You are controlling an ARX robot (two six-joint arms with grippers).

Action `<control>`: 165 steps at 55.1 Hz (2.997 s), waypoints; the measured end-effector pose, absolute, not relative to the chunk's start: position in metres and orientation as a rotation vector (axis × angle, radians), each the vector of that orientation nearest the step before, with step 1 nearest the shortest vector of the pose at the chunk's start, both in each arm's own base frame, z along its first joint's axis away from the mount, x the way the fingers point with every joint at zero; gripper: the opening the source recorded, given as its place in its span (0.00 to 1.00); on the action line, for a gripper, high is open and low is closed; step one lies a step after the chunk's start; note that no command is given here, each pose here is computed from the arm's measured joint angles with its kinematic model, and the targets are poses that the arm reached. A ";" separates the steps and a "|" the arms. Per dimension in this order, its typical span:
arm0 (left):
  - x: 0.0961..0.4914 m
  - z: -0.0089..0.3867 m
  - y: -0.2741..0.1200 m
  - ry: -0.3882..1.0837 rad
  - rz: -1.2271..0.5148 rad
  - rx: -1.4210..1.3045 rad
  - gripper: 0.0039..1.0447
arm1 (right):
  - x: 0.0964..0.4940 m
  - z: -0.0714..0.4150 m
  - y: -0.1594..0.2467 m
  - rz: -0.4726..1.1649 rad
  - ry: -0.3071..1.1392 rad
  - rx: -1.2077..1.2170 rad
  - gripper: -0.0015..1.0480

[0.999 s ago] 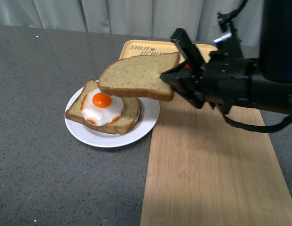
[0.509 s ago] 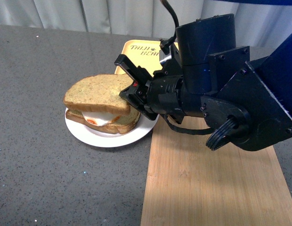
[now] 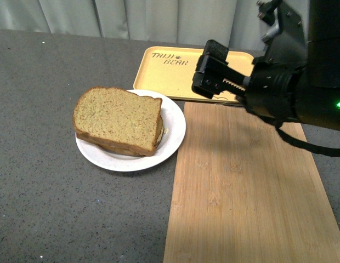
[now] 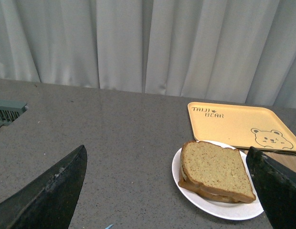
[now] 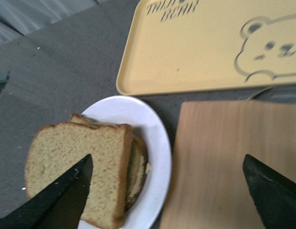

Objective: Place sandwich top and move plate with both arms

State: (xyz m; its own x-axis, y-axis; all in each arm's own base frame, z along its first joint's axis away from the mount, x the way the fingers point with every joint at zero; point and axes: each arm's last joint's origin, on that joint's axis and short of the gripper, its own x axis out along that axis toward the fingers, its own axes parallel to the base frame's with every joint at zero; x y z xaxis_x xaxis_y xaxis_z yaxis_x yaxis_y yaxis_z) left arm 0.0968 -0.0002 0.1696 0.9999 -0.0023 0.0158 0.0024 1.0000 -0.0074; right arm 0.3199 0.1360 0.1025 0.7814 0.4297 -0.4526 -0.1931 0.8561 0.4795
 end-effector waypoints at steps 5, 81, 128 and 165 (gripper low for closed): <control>0.097 0.170 0.000 -0.016 -0.001 -0.007 0.94 | 0.310 0.111 0.125 0.202 0.305 0.253 0.84; 0.097 0.170 0.000 -0.016 -0.002 -0.007 0.94 | 0.137 0.163 0.000 0.003 0.012 0.002 0.01; 0.097 0.170 0.000 -0.016 -0.002 -0.007 0.94 | 0.112 0.168 0.000 0.003 -0.007 0.002 0.01; 0.097 0.170 0.000 -0.016 -0.002 -0.007 0.94 | 0.098 0.165 0.000 0.004 -0.002 0.001 0.34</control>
State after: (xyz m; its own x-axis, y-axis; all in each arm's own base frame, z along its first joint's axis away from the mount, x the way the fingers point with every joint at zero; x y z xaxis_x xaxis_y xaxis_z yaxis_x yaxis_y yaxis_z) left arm 0.0967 -0.0002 0.1696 0.9999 -0.0023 0.0158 0.0024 1.0000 -0.0074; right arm 0.0977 0.0003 0.1650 1.0000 0.0042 0.0021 -0.0042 1.0000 0.0006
